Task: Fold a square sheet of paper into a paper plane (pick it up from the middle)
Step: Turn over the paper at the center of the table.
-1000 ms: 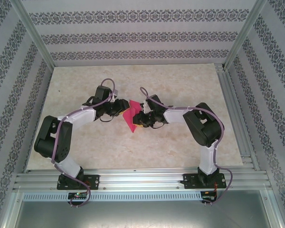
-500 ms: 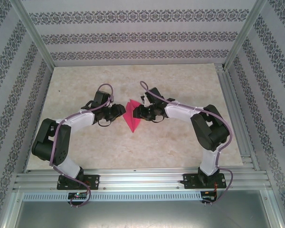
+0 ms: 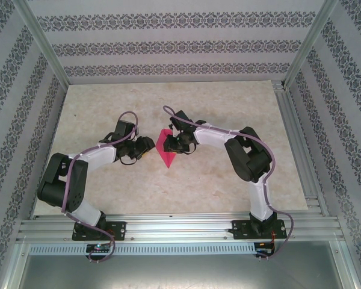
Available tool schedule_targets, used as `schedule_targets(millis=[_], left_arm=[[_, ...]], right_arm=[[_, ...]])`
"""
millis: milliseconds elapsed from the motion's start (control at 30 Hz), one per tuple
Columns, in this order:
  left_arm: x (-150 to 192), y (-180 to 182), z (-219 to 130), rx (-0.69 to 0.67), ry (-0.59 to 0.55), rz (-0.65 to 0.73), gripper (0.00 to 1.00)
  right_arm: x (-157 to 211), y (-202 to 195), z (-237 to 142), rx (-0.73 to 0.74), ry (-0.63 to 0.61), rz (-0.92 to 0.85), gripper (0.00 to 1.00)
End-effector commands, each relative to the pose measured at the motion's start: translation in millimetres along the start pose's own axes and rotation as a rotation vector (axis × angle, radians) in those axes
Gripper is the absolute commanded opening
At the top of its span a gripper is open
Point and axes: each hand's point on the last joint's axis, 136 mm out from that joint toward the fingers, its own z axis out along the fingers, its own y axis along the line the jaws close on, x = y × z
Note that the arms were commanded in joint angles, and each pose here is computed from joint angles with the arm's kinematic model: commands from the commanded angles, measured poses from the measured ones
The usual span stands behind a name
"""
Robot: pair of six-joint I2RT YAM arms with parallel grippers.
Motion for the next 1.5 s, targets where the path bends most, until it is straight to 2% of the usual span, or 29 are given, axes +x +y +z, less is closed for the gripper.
schedule_targets(millis=[0, 233, 333, 367, 500, 633, 733, 833, 967, 1167, 1267, 1467], left_arm=[[-1.4, -5.7, -2.5, 0.041, -0.004, -0.004, 0.45], [2.0, -3.8, -0.2, 0.048, 0.008, -0.009, 0.46], [2.7, -3.8, 1.3, 0.052, 0.013, -0.012, 0.46], [3.2, -4.1, 2.0, 0.056, 0.017, -0.015, 0.46], [6.0, -4.8, 4.4, 0.076, 0.032, -0.022, 0.46], [11.2, -7.9, 8.3, 0.127, 0.054, -0.039, 0.48], [14.1, -15.5, 10.6, 0.190, 0.066, -0.053, 0.54], [17.0, -20.6, 11.2, 0.229, 0.080, -0.057, 0.60], [19.9, -27.2, 10.8, 0.271, 0.090, -0.051, 0.60], [33.7, -49.8, 8.3, 0.377, 0.151, 0.028, 0.61], [44.9, -53.5, 9.8, 0.376, 0.183, 0.061, 0.61], [54.8, -49.9, 9.7, 0.389, 0.206, 0.042, 0.61]], right_arm=[[0.7, -8.3, 2.1, 0.062, 0.001, 0.000, 0.24], [3.5, -3.1, 10.4, 0.050, 0.022, -0.009, 0.21], [2.6, -5.7, 13.1, 0.058, 0.022, -0.003, 0.15], [2.4, -4.9, 13.2, 0.054, 0.017, -0.004, 0.09], [-2.2, 1.1, 10.5, -0.041, -0.013, 0.024, 0.01], [-10.1, 19.6, -2.1, -0.249, -0.059, 0.042, 0.00], [-15.6, 27.7, -16.4, -0.393, -0.102, 0.079, 0.01], [-20.7, 30.0, -30.7, -0.495, -0.145, 0.109, 0.02], [-26.4, 31.5, -48.2, -0.607, -0.193, 0.142, 0.03], [-32.2, 28.4, -57.7, -0.701, -0.216, 0.189, 0.04], [-32.3, 25.6, -54.6, -0.690, -0.214, 0.200, 0.05], [-29.4, 19.1, -46.1, -0.657, -0.199, 0.214, 0.06]])
